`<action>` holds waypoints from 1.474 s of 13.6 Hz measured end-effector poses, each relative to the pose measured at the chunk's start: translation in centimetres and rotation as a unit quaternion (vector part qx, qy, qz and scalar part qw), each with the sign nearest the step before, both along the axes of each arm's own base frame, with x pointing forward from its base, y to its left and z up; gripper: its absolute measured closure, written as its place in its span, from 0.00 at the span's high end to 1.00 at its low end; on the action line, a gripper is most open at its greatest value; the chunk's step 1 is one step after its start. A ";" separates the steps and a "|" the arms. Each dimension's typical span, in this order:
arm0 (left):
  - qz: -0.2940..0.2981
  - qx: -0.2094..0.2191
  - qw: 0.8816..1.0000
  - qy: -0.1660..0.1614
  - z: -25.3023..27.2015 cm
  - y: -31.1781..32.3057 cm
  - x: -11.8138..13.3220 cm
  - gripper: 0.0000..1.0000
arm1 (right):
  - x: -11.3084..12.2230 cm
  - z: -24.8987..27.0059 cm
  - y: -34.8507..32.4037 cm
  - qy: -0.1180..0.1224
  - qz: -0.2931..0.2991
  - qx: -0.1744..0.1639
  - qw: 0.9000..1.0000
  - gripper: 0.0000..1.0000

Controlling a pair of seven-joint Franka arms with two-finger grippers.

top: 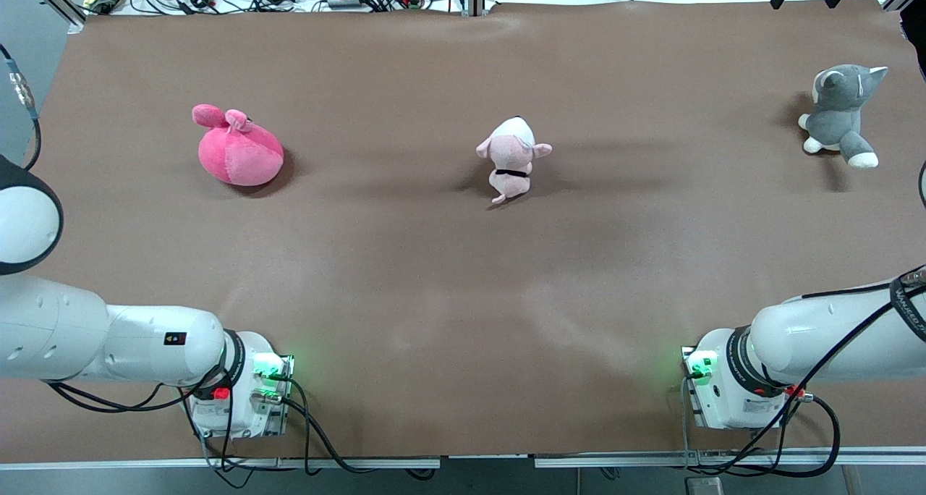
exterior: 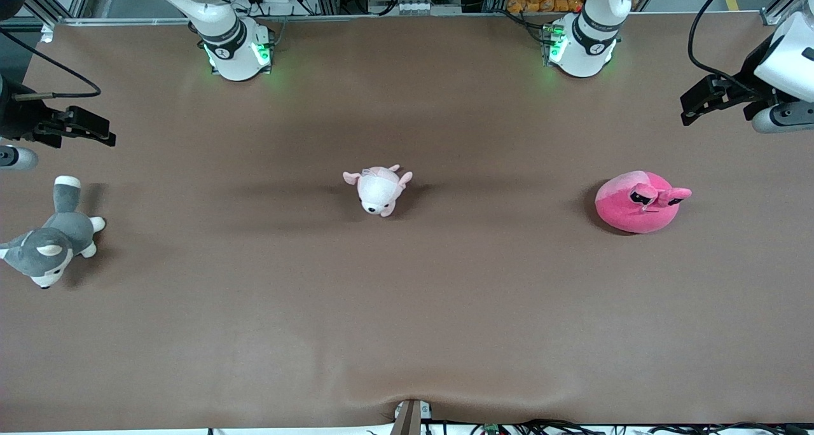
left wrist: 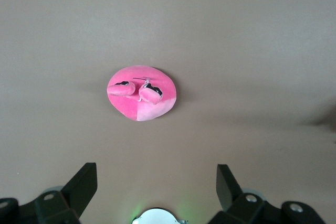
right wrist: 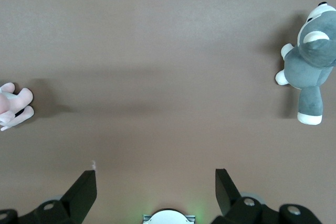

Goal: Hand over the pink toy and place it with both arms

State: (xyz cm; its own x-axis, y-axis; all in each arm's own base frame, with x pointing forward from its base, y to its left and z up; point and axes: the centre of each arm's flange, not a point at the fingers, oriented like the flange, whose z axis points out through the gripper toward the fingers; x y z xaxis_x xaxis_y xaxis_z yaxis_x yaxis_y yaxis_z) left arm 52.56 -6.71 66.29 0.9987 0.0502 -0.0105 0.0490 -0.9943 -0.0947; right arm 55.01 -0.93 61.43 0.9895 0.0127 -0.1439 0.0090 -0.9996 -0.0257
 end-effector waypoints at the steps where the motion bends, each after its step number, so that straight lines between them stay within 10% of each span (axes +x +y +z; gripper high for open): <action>1: 0.000 0.000 1.000 0.001 0.1 0.0 0.0 1.00 | 0.0 0.0 0.0 0.000 0.000 0.000 1.000 1.00; 20: 0.000 0.000 1.000 0.018 -1.1 0.2 1.1 1.00 | 0.0 0.0 -0.1 0.000 -0.001 0.000 1.000 1.00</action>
State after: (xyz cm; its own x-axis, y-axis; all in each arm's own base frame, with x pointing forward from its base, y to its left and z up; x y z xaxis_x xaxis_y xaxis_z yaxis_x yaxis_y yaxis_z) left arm 53.70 -6.55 65.23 0.9977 0.0497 -0.0460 0.0451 -0.9944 -0.0956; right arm 55.01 -1.03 61.42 0.9895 0.0111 -0.1439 0.0075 -0.9996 -0.0256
